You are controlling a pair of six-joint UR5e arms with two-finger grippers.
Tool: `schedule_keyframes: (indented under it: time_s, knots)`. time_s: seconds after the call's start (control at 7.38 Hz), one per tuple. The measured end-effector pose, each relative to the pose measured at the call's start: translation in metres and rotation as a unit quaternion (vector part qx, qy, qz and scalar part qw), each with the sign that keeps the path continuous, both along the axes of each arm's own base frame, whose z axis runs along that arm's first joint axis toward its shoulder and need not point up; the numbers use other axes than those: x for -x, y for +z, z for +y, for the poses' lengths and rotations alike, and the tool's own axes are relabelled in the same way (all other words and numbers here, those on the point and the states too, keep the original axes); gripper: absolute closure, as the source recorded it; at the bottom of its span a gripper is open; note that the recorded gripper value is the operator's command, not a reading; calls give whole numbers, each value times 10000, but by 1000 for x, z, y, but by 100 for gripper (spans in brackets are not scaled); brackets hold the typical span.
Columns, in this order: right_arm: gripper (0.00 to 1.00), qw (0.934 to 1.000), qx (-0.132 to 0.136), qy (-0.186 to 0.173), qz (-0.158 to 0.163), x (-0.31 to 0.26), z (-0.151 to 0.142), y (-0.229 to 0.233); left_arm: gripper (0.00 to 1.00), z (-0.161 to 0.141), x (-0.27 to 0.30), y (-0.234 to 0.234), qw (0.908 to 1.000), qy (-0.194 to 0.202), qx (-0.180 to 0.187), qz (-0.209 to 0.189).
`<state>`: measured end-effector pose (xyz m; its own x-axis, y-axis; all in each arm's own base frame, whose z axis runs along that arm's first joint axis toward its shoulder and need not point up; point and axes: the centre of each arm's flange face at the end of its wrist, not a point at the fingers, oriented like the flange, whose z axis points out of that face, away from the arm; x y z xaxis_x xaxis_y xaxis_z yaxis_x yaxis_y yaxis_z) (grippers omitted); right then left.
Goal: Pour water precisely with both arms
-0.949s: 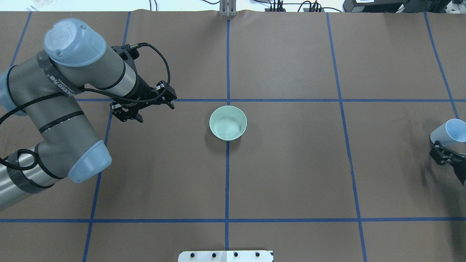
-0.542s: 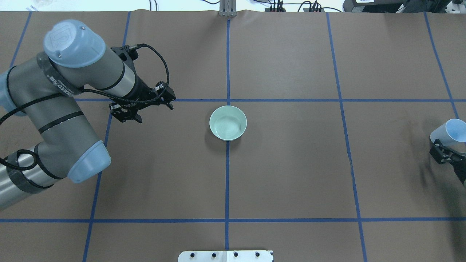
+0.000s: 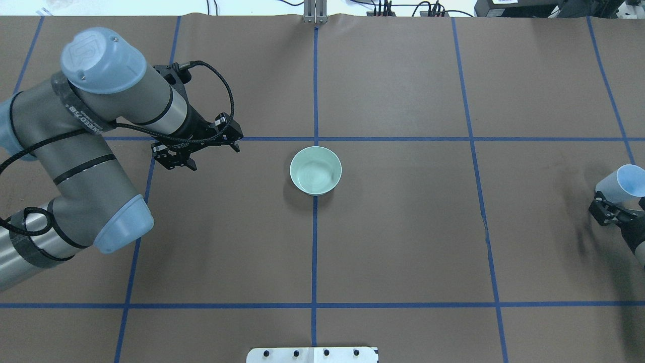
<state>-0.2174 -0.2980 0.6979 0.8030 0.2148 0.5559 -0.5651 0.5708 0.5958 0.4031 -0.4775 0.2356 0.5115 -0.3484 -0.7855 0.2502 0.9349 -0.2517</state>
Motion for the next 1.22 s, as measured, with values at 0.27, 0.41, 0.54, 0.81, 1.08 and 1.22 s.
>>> schedule_keyframes:
  time_s: [0.27, 0.41, 0.54, 0.81, 1.08, 1.22]
  knots:
    - [0, 10000, -1, -9, 27, 1, -1, 2, 0, 1, -1, 0, 10000, 7, 2, -2]
    - [0, 10000, 0, -12, 42, 1, -1, 3, 0, 1, -1, 0, 10000, 11, 3, -3]
    - [0, 10000, 0, -13, 58, 2, -1, 4, 0, 1, -1, 0, 10000, 13, 3, -4]
    - [0, 9999, -33, -50, 119, 0, -3, 5, 0, 2, -2, 0, 10000, 21, 5, -3]
    - [0, 9999, -74, -39, 138, 1, -8, 7, 0, 2, -4, 0, 10000, 26, 18, -6]
    - [0, 9998, -74, -4, 158, 1, -12, 10, 0, 3, -4, 1, 10000, 28, 21, -9]
